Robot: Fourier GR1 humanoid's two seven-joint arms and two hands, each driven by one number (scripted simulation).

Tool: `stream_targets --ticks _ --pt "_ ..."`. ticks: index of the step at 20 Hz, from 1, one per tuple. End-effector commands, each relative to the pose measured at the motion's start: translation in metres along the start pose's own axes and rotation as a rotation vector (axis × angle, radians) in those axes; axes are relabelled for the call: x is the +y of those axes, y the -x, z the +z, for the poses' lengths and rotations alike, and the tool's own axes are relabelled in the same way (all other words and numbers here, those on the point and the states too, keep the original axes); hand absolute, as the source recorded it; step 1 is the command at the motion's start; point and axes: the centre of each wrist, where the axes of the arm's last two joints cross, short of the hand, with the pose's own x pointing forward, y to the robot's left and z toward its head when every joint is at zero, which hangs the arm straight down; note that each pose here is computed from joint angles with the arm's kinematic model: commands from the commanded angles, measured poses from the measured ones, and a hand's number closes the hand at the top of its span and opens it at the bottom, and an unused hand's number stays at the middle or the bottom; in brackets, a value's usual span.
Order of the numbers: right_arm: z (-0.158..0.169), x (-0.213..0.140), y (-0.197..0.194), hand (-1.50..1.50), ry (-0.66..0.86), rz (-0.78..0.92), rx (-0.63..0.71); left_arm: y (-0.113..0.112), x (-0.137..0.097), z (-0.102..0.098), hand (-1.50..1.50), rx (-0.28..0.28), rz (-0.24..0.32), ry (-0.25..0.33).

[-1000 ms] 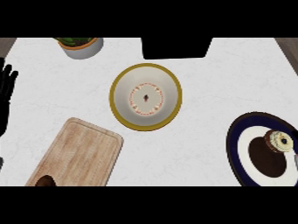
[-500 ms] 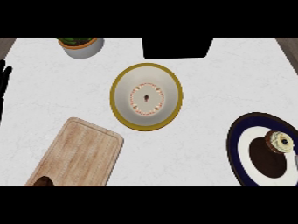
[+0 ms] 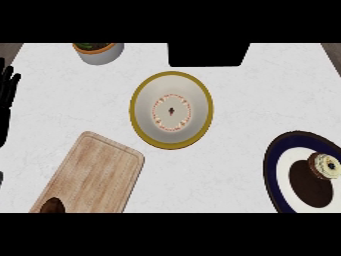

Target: Pick the cupcake from the plate and place it in the bowl

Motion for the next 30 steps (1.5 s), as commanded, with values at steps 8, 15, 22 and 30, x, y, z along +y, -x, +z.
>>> stream_targets --ticks 8,15,22,30 --pt "-0.035 0.033 0.006 -1.50 -0.051 0.007 0.054 0.005 0.002 0.006 0.00 -0.016 0.012 0.020" --pt "-0.068 0.046 0.029 -1.50 -0.072 -0.022 0.089 0.009 -0.009 -0.019 0.00 -0.003 0.012 0.023" --pt "-0.083 0.084 0.061 -1.50 -0.073 -0.012 0.107 -0.004 -0.011 -0.011 0.00 -0.024 -0.002 0.007" --pt "-0.077 0.097 0.070 -1.50 -0.077 -0.016 0.040 0.014 0.011 0.000 0.00 -0.001 0.006 0.028"
